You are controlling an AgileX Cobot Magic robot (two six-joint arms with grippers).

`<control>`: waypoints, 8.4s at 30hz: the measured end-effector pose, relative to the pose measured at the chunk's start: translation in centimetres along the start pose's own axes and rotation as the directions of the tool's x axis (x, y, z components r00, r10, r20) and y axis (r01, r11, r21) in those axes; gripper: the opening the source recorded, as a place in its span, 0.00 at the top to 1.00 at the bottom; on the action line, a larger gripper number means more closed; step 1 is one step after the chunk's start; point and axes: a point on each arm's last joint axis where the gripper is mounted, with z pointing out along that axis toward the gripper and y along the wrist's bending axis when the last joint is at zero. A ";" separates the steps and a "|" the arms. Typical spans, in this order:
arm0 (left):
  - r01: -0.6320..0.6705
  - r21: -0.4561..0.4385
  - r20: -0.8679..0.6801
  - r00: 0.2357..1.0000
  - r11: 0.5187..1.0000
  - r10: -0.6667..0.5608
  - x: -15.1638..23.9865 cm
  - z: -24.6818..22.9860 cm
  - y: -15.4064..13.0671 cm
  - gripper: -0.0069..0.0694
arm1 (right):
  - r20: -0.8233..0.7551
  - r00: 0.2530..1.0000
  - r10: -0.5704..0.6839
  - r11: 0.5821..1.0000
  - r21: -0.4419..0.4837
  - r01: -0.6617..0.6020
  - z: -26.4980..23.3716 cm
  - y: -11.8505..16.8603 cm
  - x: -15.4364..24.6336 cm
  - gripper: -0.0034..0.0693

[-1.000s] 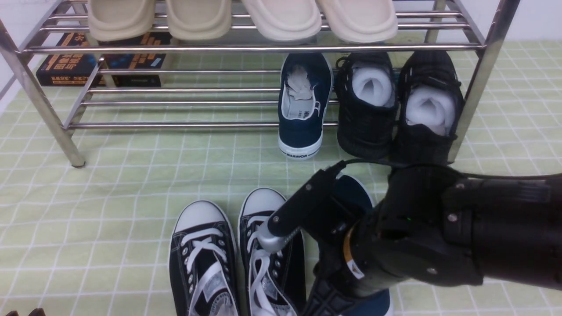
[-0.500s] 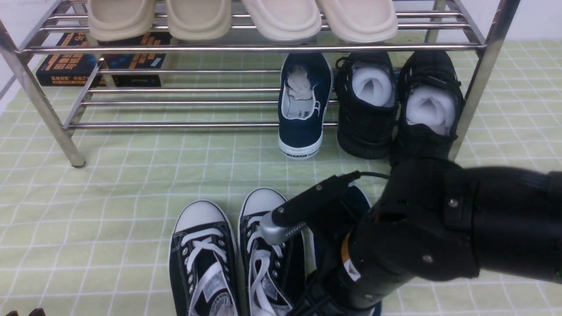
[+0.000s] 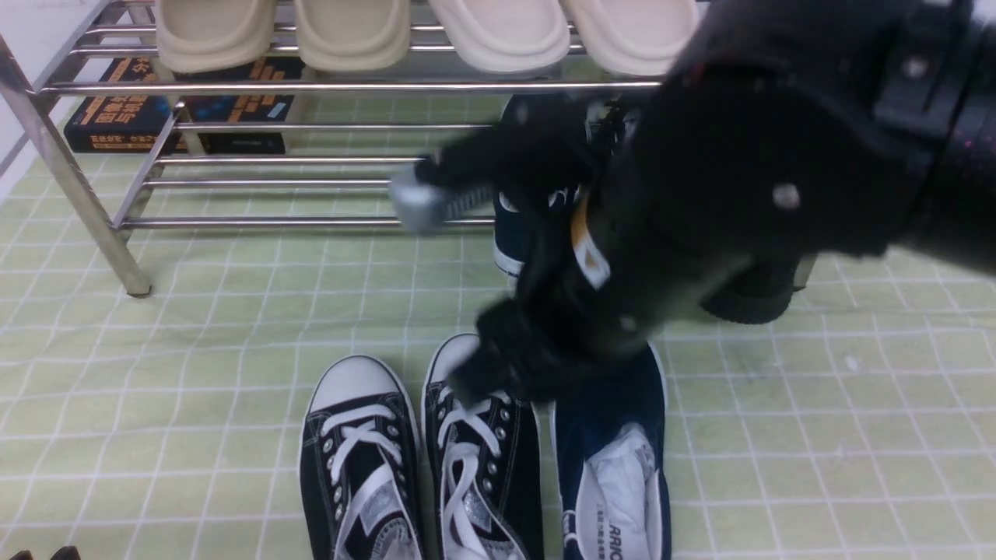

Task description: Take the shoes off the shelf with your hand from the green coffee tablecloth.

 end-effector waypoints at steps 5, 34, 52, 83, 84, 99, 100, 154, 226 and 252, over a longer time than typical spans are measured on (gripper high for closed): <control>-0.001 0.000 0.000 1.000 1.000 0.001 0.0 0.0 0.0 0.60 | 0.096 0.994 0.042 0.998 0.041 -0.046 1.1 -1.2 -3.8 0.45; -0.002 -0.001 0.000 1.000 1.000 0.002 0.0 0.0 0.0 0.60 | 0.271 0.953 0.135 0.969 0.164 -0.184 14.5 -7.9 -9.7 0.45; -0.002 -0.001 0.000 1.000 1.000 0.002 0.0 0.0 0.0 0.60 | 0.274 0.937 0.218 0.950 0.158 -0.268 17.8 -10.3 -9.5 0.84; -0.003 -0.001 0.000 1.000 1.000 0.003 0.0 0.0 0.0 0.60 | 0.170 0.983 -0.061 0.945 -0.308 0.112 -9.9 -5.7 -2.6 0.91; -0.003 -0.001 0.000 1.000 1.000 0.003 0.0 0.0 0.0 0.60 | 0.160 0.985 -0.060 0.947 -0.304 0.107 -10.3 -5.8 -1.6 0.91; -0.005 -0.002 0.001 1.000 1.000 0.005 0.0 0.0 0.0 0.60 | -0.150 0.958 0.243 0.970 0.008 -0.245 -6.6 -9.4 11.1 0.91; -0.005 -0.002 0.001 1.000 1.000 0.005 0.0 0.0 0.0 0.60 | -0.175 0.950 0.257 0.966 0.035 -0.255 -5.8 -9.5 11.5 0.91; -0.023 -0.010 0.001 1.000 1.000 0.023 0.0 0.0 0.1 0.60 | -0.085 0.987 0.133 0.976 -0.163 -0.145 -7.0 -7.7 6.9 0.76; -0.031 -0.012 0.001 1.000 0.999 0.031 0.0 0.0 0.1 0.60 | 0.767 0.624 0.147 0.868 0.202 -0.454 0.4 -14.7 33.8 0.92; -0.034 -0.013 0.002 0.999 0.999 0.034 0.0 0.0 0.1 0.60 | 0.722 0.665 0.192 0.837 0.234 -0.495 0.7 -14.8 34.3 0.87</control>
